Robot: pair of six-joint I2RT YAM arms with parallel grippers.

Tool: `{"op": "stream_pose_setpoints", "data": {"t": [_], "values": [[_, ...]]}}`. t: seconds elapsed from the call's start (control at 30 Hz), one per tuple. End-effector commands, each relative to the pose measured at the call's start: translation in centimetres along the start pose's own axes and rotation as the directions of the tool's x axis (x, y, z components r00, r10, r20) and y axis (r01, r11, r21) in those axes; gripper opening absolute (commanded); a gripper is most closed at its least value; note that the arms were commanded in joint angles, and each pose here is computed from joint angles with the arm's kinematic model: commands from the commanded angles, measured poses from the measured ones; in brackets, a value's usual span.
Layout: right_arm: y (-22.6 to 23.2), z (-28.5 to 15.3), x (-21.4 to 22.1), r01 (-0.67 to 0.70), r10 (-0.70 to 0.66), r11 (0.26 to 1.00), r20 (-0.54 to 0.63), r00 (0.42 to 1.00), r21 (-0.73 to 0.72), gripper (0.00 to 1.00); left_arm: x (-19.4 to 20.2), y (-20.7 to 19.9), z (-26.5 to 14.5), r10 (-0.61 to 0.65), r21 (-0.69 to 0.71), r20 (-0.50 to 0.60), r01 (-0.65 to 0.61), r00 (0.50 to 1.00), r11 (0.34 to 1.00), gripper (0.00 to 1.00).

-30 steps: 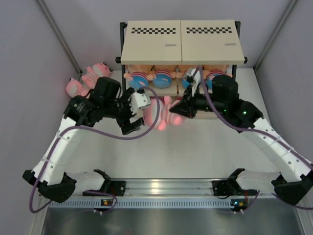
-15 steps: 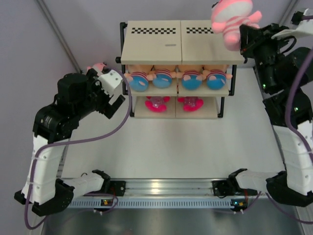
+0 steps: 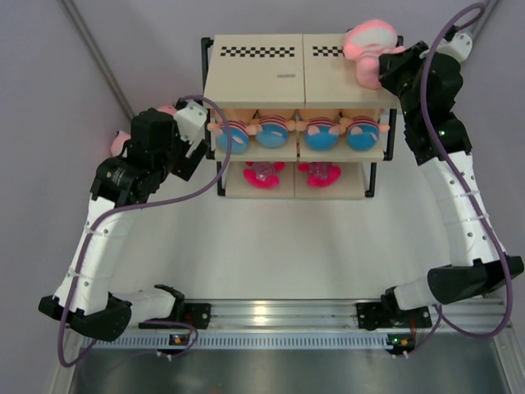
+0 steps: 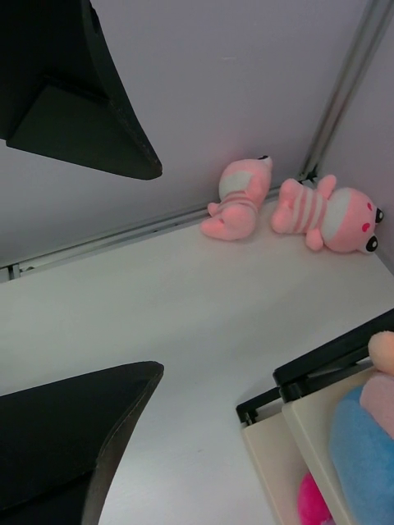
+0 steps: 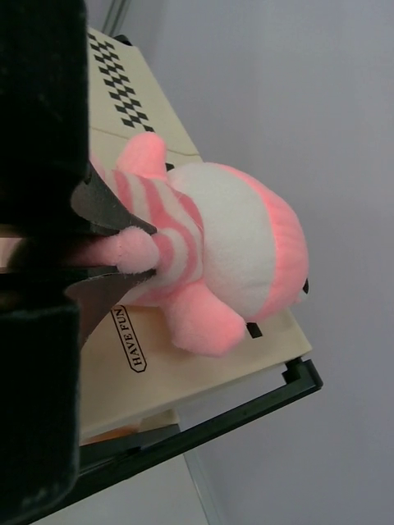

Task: Place and organize the stuffed toys onto the shelf

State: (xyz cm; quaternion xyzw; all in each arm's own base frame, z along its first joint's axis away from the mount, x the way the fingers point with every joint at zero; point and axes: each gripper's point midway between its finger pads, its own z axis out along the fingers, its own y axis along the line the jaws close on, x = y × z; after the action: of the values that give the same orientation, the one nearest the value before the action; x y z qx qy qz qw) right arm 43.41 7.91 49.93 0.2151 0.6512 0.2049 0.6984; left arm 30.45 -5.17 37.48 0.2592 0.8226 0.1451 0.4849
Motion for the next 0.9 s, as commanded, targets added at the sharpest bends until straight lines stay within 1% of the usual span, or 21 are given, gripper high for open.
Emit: {"op": "stream_pose_setpoints", "data": {"t": [0.0,0.1,0.13,0.17,0.2,0.27,0.3,0.33,0.37,0.4,0.43,0.47,0.5,0.53,0.6,0.63,0.67,0.73,0.77,0.83,0.87], "values": [[0.8,-0.6,-0.7,-0.044,0.044,0.998,0.004,0.999,-0.038,0.09,-0.8,2.6,-0.7,-0.055,-0.118,0.049,0.061,0.997,0.991,0.99],[1.1,-1.4,-0.8,-0.03,0.03,0.997,0.0,1.0,-0.067,0.33,-0.6,3.6,-1.0,-0.065,-0.151,0.048,0.072,0.997,0.986,0.98],[1.3,-1.8,-1.1,-0.028,0.029,0.997,0.007,1.0,-0.073,0.48,-0.7,3.8,-1.0,-0.067,-0.153,0.047,0.073,0.997,0.985,0.99],[1.3,-2.1,-1.3,-0.023,0.024,0.997,0.01,1.0,-0.077,0.55,-0.6,3.9,-0.7,-0.063,-0.154,0.042,0.069,0.997,0.986,0.98],[1.3,-2.4,-1.6,-0.007,0.009,0.997,0.014,1.0,-0.081,0.64,-0.6,4.3,-0.4,-0.07,-0.156,0.042,0.076,0.997,0.985,0.99],[1.3,-3.1,-2.2,0.017,-0.016,0.997,0.023,1.0,-0.081,0.71,-0.4,4.5,0.6,-0.079,-0.144,0.033,0.082,0.996,0.986,0.99],[1.4,-3.4,-2.7,0.048,-0.045,0.996,0.035,0.998,-0.081,0.76,0.0,5.4,1.2,-0.098,-0.154,0.021,0.1,0.995,0.983,0.98],[1.4,-3.8,-3.1,0.066,-0.063,0.994,0.043,0.997,-0.084,0.78,-0.1,5.3,1.7,-0.112,-0.126,0.025,0.114,0.993,0.985,0.99],[1.6,-4.2,-3.6,0.084,-0.08,0.992,0.053,0.995,-0.089,0.8,0.3,5.2,3.1,-0.139,-0.107,0.003,0.138,0.99,0.985,0.99],[1.6,-4.3,-3.7,0.131,-0.125,0.986,0.057,0.99,-0.101,0.83,0.9,6.7,3.6,-0.181,-0.124,-0.008,0.179,0.983,0.976,0.99],[1.9,-4.6,-3.8,0.153,-0.147,0.981,0.058,0.987,-0.116,0.89,0.8,6.4,4.3,-0.209,-0.074,0.004,0.208,0.978,0.975,0.99],[2.0,-4.7,-3.7,0.175,-0.17,0.976,0.053,0.984,-0.127,0.92,1.4,6.5,5.8,-0.265,-0.062,-0.023,0.263,0.964,0.963,0.98],[2.2,-4.8,-3.5,0.224,-0.219,0.963,0.049,0.975,-0.152,0.93,2.2,7.5,6.5,-0.308,-0.078,-0.04,0.304,0.951,0.949,0.94],[2.4,-4.8,-3.3,0.241,-0.237,0.956,0.042,0.971,-0.166,0.96,2.3,7.1,7.3,-0.325,-0.056,-0.047,0.322,0.945,0.945,0.92],[3.2,-5.2,-3.2,0.289,-0.286,0.932,0.048,0.957,-0.22,0.99,4.3,7.4,10.4,-0.375,-0.08,-0.111,0.368,0.92,0.926,0.89],[3.4,-5.3,-3.3,0.302,-0.298,0.925,0.056,0.953,-0.232,0.99,4.2,7.5,10.8,-0.376,-0.083,-0.101,0.369,0.921,0.926,0.88],[3.6,-5.5,-3.4,0.312,-0.306,0.918,0.062,0.95,-0.246,0.99,5.4,7.6,12.3,-0.382,-0.114,-0.138,0.368,0.914,0.923,0.88],[4.3,-5.8,-3.9,0.341,-0.328,0.898,0.092,0.94,-0.278,0.99,6.6,7.7,14.3,-0.382,-0.146,-0.171,0.36,0.908,0.922,0.88],[4.4,-5.9,-4.1,0.351,-0.335,0.893,0.104,0.936,-0.28,0.99,7.5,7.7,16.1,-0.396,-0.167,-0.194,0.368,0.897,0.915,0.88],[4.7,-6.4,-4.9,0.377,-0.352,0.882,0.135,0.926,-0.283,0.99,8.8,8.6,17.7,-0.429,-0.221,-0.214,0.384,0.878,0.896,0.87],[4.5,-6.5,-4.8,0.385,-0.36,0.879,0.14,0.923,-0.281,0.99,9.8,8.7,19.3,-0.458,-0.24,-0.228,0.407,0.859,0.882,0.86]]}}
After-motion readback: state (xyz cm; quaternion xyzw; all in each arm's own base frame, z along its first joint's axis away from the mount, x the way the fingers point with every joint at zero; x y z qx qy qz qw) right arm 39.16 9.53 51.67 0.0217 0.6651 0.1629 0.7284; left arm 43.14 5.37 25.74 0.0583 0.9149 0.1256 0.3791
